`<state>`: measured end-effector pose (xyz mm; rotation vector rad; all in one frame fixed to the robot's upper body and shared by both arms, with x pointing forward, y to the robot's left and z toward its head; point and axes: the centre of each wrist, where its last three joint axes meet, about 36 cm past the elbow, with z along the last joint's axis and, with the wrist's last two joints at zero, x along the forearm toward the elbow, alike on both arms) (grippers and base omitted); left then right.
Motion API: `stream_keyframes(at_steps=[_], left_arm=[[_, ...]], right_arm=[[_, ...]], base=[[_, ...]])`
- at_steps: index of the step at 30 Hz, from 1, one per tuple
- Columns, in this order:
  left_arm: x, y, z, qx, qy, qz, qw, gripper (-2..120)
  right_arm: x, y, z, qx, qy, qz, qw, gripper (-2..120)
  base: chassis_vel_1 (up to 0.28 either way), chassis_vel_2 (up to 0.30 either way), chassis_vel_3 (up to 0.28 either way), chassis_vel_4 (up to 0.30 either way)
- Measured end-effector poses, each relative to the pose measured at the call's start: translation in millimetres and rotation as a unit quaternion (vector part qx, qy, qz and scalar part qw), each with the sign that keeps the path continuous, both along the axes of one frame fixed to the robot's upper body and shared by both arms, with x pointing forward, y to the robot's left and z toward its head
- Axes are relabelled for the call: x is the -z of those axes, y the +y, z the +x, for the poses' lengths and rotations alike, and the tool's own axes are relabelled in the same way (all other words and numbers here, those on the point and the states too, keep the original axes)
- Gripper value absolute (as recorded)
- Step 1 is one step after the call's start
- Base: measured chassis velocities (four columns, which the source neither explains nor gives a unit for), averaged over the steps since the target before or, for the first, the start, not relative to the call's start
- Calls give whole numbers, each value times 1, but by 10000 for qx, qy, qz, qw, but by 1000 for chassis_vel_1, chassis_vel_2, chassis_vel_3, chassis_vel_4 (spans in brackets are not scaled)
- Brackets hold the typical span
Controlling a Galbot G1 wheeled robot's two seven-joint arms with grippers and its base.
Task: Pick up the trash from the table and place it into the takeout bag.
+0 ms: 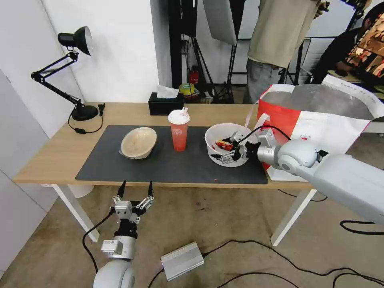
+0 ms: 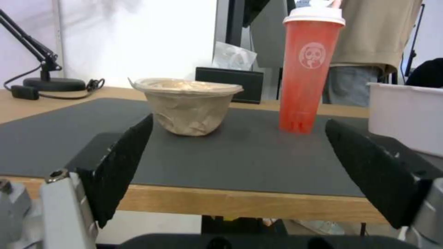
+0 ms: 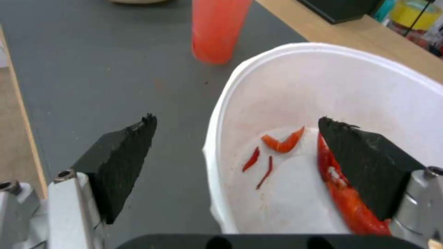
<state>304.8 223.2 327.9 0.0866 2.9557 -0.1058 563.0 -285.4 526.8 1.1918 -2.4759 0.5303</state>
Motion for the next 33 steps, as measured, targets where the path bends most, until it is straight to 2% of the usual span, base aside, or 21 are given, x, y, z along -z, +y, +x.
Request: stream_keyframes(at_steps=[27,33], left_arm=[[3,1,0,-12,-17,-18,10000,100],[4,1,-1,-4,-10,-11,10000,100]], right_arm=[[16,1,-1,19,68,-90,9999,92],[17,2,0,21,59,-108,9999,87]], base=[[0,0,0,0],[0,0,0,0]])
